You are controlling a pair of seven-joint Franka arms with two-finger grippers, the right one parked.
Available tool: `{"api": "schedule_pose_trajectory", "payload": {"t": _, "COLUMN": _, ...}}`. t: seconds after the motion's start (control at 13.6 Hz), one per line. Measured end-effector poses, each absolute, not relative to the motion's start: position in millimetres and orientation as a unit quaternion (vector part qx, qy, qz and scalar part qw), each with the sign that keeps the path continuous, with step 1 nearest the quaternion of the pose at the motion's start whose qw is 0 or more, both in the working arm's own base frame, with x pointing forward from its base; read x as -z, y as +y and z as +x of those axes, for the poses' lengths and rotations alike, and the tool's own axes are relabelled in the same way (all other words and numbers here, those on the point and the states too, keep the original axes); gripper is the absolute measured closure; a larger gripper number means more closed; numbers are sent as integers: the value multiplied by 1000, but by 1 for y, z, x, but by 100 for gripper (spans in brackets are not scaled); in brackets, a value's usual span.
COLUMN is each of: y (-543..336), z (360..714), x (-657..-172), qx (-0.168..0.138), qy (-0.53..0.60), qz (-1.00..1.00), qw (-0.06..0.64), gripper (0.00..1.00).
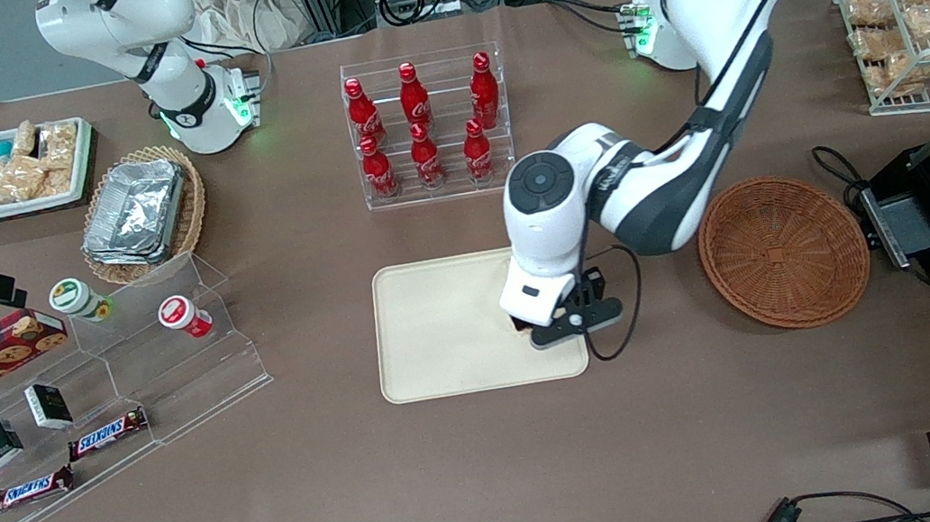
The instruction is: Place sandwich from basket to tray
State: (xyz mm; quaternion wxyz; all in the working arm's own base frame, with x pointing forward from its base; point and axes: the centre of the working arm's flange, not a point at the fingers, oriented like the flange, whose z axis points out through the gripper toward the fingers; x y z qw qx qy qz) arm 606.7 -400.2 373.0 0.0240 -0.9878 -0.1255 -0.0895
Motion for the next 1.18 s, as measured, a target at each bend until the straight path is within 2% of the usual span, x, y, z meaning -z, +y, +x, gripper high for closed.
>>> {"api": "schedule_pose_trajectory", "payload": {"t": 0.37, "y": -335, "z": 645, "x": -439, "qx": 97, "qy": -189, "qz": -977, "qw": 6, "gripper": 22}}
{"api": "schedule_pose_trajectory", "payload": {"t": 0.44, "y": -323, "z": 648, "x": -447, "qx": 93, "qy": -191, "qz": -977, "qw": 9, "gripper": 19}}
{"api": "schedule_pose_trajectory", "payload": {"t": 0.52, "y": -314, "z": 650, "x": -451, "qx": 91, "qy": -191, "qz": -977, "qw": 13, "gripper": 19}}
{"api": "schedule_pose_trajectory", "payload": {"t": 0.59, "y": -309, "z": 651, "x": -453, "qx": 90, "qy": -193, "qz": -977, "qw": 15, "gripper": 14}}
{"api": "schedule_pose_trajectory", "payload": {"t": 0.88, "y": -299, "z": 651, "x": -459, "qx": 84, "qy": -195, "qz": -977, "qw": 23, "gripper": 14}}
{"api": "schedule_pose_trajectory", "payload": {"t": 1.11, "y": -276, "z": 645, "x": -483, "qx": 70, "qy": -190, "qz": -979, "qw": 31, "gripper": 13}}
{"api": "schedule_pose_trajectory", "payload": {"t": 1.18, "y": -260, "z": 644, "x": -492, "qx": 64, "qy": -185, "qz": -980, "qw": 36, "gripper": 9}}
